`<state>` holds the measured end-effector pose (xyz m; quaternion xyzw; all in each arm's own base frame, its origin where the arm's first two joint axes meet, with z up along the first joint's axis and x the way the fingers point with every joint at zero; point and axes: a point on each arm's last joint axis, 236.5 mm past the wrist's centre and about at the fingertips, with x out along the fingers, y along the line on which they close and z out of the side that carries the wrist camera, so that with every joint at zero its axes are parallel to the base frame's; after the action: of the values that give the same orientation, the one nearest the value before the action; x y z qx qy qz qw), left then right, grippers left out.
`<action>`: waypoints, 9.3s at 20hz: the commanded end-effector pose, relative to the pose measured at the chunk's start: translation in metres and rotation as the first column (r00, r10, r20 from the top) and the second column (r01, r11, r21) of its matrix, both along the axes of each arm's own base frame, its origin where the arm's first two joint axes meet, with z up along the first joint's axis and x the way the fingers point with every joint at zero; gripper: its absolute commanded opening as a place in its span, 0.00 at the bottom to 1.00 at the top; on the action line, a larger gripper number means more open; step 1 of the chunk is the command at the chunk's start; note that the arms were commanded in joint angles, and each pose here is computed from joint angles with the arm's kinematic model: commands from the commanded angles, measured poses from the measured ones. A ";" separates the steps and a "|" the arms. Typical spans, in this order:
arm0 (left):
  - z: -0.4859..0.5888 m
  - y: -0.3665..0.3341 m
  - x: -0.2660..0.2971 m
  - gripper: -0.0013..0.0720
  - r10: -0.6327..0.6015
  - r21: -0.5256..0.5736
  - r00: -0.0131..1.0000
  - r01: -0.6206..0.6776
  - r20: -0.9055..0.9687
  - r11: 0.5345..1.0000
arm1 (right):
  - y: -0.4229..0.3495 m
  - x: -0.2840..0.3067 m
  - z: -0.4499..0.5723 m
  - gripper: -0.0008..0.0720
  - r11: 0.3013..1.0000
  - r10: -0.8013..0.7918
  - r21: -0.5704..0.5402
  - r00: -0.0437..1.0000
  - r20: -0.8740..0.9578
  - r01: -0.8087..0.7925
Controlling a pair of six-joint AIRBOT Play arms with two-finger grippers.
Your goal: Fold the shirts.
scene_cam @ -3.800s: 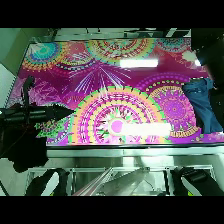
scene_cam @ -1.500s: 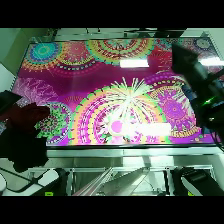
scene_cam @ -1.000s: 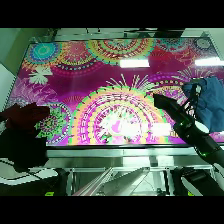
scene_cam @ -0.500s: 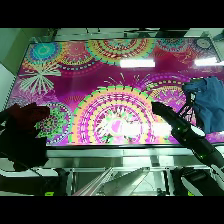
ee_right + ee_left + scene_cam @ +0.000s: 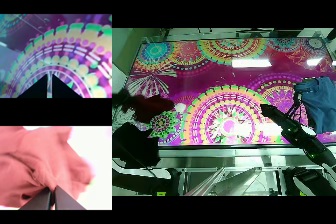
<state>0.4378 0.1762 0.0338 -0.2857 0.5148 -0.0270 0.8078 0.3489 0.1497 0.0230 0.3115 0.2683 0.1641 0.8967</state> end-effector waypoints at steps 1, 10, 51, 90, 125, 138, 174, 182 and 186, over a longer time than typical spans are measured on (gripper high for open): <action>0.140 -0.160 0.040 0.04 -0.248 -0.310 0.891 0.375 0.381 0.874 | 0.018 -0.010 0.001 0.13 0.995 0.095 0.007 0.995 0.006 -0.095; 0.129 -0.466 -0.049 0.04 -0.771 -0.302 0.507 0.859 0.386 0.414 | 0.031 -0.049 -0.040 0.32 0.957 0.255 -0.099 0.954 -0.158 -0.273; -0.050 -0.462 -0.100 0.01 -0.884 -0.456 0.462 0.773 -0.073 0.442 | 0.106 0.038 -0.013 0.03 0.605 0.738 -0.114 0.608 -0.293 -0.788; -0.109 -0.279 -0.173 0.96 -0.557 -0.338 0.719 0.447 -0.416 0.828 | -0.119 0.011 -0.011 0.61 0.975 0.198 0.018 0.834 -0.515 -0.221; -0.156 -0.318 -0.133 0.48 -0.542 -0.369 0.776 0.424 -0.323 0.827 | -0.019 -0.025 -0.130 0.62 0.957 0.285 0.137 0.736 -0.614 -0.256; -0.107 -0.361 -0.141 0.04 -0.630 -0.485 0.749 0.482 -0.204 0.730 | 0.021 0.011 -0.064 0.03 0.876 0.450 0.348 0.825 -0.343 -0.333; -0.066 -0.303 0.031 0.68 -0.512 -0.423 0.848 0.517 0.135 0.744 | -0.053 0.217 0.025 0.65 0.983 0.176 -0.056 0.984 0.029 -0.174; 0.037 -0.286 0.012 0.46 -0.555 -0.516 0.798 0.586 0.235 0.625 | -0.074 0.140 0.104 0.51 0.937 0.349 0.023 0.937 0.022 -0.349; 0.073 -0.303 -0.059 0.40 -0.574 -0.508 0.780 0.609 0.248 0.609 | -0.067 0.074 0.090 0.51 0.901 0.426 -0.046 0.900 -0.096 -0.431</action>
<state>0.4244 -0.1166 0.0806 -0.3256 0.5260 -0.4329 0.6557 0.4717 0.0790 0.1227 0.2503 0.3215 0.3237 0.8539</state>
